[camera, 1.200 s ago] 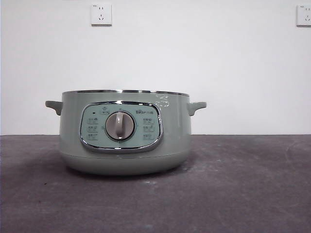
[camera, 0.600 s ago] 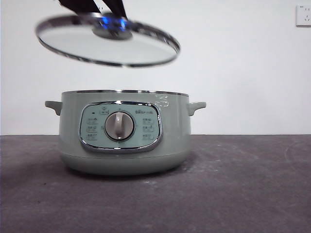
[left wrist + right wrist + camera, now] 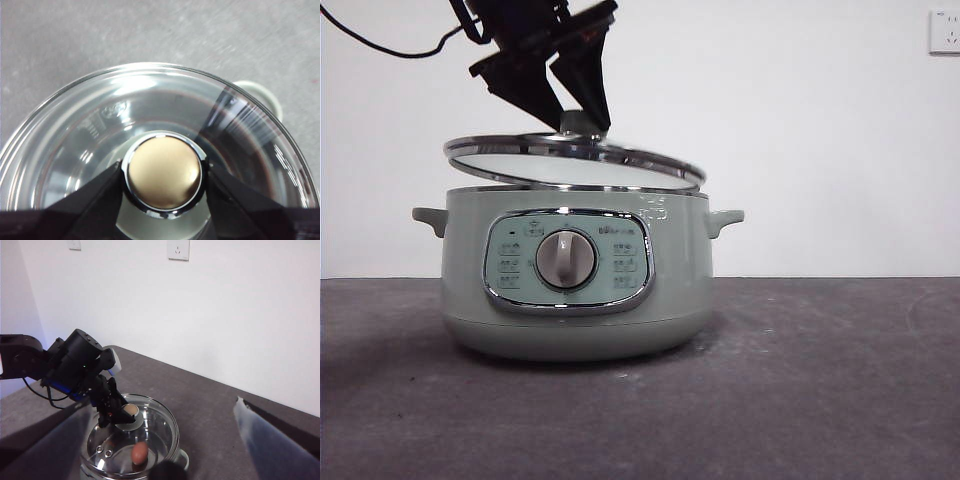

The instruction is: Pick up the egg,open the lid,put the egg in the pot,close the lid

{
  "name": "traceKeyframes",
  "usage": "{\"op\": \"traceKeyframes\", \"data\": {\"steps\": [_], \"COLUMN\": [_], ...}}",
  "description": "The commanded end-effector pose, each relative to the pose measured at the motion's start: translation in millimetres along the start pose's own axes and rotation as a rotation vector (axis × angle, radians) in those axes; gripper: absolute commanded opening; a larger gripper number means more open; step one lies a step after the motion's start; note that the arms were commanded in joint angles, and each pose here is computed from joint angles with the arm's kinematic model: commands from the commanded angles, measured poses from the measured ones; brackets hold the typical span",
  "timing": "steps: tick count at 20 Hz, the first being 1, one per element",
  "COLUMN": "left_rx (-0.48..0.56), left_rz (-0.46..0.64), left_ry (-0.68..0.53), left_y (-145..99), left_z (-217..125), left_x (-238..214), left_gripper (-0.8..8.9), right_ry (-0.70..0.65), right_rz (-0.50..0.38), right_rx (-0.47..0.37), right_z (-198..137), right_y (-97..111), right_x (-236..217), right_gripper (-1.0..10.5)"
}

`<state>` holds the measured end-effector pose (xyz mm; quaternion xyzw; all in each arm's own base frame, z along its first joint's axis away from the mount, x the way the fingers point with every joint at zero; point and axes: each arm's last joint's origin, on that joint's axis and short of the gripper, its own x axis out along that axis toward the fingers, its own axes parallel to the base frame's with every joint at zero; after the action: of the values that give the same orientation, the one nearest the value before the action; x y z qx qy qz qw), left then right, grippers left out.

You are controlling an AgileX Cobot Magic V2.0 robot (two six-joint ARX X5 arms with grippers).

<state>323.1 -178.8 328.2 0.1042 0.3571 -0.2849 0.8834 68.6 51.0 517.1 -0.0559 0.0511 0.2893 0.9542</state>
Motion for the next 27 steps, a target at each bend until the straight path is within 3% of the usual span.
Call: {"op": "traceKeyframes", "data": {"steps": [1, 18, 19, 21, 22, 27], "left_rx": [0.011, -0.003, -0.005, -0.017, -0.022, -0.025], "left_rz": [-0.001, -0.013, -0.013, -0.015, -0.016, -0.013], "left_ry": [-0.031, 0.061, 0.074, 0.101, 0.110, 0.094], "left_y": [0.6, 1.6, 1.5, 1.3, 1.3, 0.9], "left_z": [6.1, -3.6, -4.8, -7.5, -8.3, -6.4], "left_x": [0.1, 22.8, 22.7, 22.4, 22.3, 15.2], "left_gripper": [-0.08, 0.17, 1.04, 4.08, 5.01, 5.04], "right_ry": [-0.006, 0.051, 0.053, 0.059, 0.066, 0.163], "right_rz": [-0.002, 0.002, 0.002, 0.006, 0.009, 0.015], "right_rx": [0.010, 0.005, 0.005, 0.005, 0.004, 0.005], "right_z": [0.5, -5.0, -5.2, -5.8, -6.5, -15.1], "right_y": [-0.1, 0.3, 0.3, 0.4, 0.5, 1.4], "right_x": [-1.0, -1.0, -1.0, -1.1, -1.1, 1.8], "right_gripper": [4.8, 4.7, 4.7, 4.7, 4.7, 4.7]}}
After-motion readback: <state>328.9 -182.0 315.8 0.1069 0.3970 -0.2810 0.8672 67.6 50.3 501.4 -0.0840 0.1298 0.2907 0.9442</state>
